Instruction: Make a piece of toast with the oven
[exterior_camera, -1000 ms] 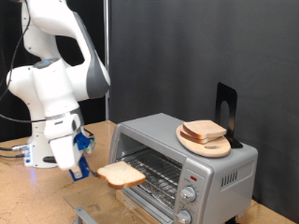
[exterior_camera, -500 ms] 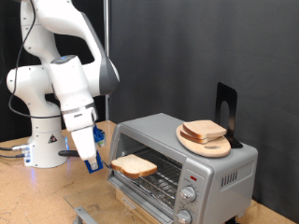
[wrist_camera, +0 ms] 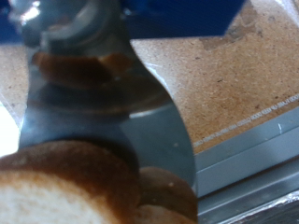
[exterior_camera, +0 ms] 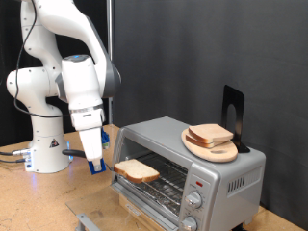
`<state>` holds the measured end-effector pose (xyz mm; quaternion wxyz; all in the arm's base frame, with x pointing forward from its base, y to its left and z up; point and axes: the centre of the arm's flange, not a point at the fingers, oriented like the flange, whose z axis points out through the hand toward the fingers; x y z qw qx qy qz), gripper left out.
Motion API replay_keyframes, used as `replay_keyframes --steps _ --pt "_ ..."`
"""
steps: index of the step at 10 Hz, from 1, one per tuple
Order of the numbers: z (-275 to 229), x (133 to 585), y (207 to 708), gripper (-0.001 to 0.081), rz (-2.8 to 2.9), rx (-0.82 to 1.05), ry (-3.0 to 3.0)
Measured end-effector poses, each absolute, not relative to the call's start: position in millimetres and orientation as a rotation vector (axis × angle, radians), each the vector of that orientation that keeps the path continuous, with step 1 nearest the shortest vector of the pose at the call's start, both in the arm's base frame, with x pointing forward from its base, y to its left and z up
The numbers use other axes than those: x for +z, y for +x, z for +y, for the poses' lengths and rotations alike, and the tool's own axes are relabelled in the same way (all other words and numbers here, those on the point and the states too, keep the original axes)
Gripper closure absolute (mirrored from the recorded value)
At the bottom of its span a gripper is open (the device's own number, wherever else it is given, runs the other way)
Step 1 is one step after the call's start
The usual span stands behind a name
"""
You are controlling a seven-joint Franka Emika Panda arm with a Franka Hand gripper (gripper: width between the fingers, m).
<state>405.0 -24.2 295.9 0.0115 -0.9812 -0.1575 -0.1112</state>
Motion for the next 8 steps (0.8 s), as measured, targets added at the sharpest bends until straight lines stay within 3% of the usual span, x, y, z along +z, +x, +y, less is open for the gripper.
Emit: replay_keyframes --steps 8 --pt "-15.8 304.2 422.1 0.0318 -0.721 -0.412 -3.052"
